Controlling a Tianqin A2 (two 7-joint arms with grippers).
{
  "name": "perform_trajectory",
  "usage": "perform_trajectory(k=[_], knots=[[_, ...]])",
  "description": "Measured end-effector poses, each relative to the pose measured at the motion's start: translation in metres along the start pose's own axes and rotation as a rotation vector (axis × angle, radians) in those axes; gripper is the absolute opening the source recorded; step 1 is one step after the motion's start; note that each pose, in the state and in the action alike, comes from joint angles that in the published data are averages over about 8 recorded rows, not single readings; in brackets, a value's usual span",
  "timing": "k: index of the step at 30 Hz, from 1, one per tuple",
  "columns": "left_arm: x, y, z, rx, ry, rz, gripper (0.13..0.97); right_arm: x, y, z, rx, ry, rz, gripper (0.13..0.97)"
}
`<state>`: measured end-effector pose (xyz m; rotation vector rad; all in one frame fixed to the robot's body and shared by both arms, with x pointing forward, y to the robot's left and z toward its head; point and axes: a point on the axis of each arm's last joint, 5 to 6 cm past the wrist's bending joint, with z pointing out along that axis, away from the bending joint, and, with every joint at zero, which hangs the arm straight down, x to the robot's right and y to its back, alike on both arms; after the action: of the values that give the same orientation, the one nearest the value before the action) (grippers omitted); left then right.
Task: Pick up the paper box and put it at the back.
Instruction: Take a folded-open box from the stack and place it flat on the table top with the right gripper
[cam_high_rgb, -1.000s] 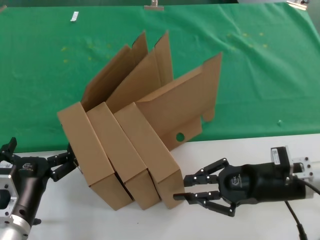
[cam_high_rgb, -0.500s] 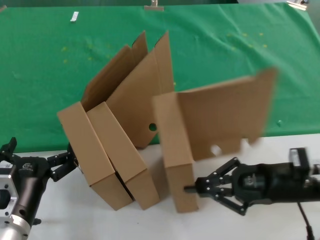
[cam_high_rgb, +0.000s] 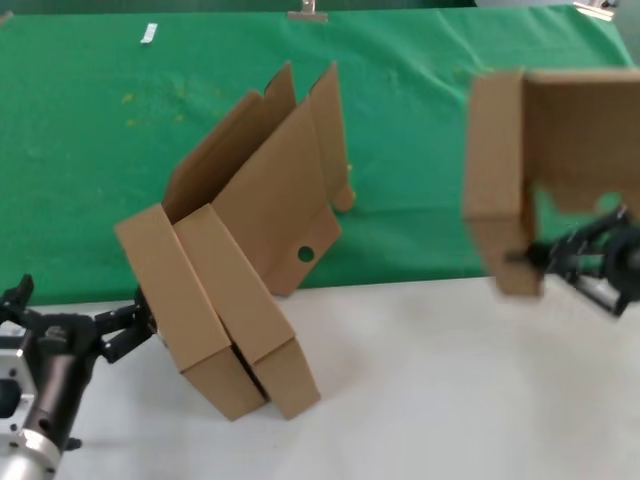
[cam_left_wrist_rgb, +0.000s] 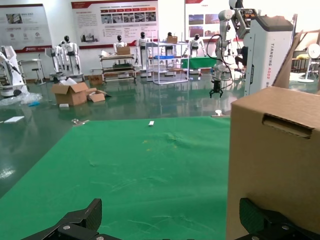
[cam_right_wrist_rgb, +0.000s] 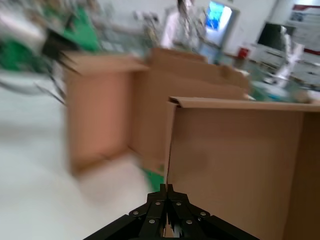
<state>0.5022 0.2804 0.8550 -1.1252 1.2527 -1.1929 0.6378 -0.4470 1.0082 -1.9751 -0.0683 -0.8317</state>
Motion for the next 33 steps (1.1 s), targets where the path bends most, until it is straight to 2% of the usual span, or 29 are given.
perform_trajectory(k=[4,7,10,13,17,25,33], knots=[[0.0000,0.0000,0.000,0.000,0.000,0.000,0.966,0.047,-0.017,-0.022,-0.149,0.150,-0.129,0.153],[0.0000,0.0000,0.000,0.000,0.000,0.000,0.966,0.081,-0.030,-0.028,-0.275,0.253,-0.213,0.153],[0.0000,0.0000,0.000,0.000,0.000,0.000,0.966,0.108,-0.042,-0.021,-0.396,0.313,-0.273,0.153],[0.0000,0.0000,0.000,0.000,0.000,0.000,0.966,0.124,-0.048,-0.005,-0.500,0.325,-0.311,0.153],[0.0000,0.0000,0.000,0.000,0.000,0.000,0.966,0.128,-0.048,0.023,-0.616,0.301,-0.350,0.153],[0.0000,0.0000,0.000,0.000,0.000,0.000,0.966,0.113,-0.031,0.067,-0.810,0.251,-0.442,0.153],[0.0000,0.0000,0.000,0.000,0.000,0.000,0.966,0.101,-0.022,0.090,-0.870,0.246,-0.455,0.156]])
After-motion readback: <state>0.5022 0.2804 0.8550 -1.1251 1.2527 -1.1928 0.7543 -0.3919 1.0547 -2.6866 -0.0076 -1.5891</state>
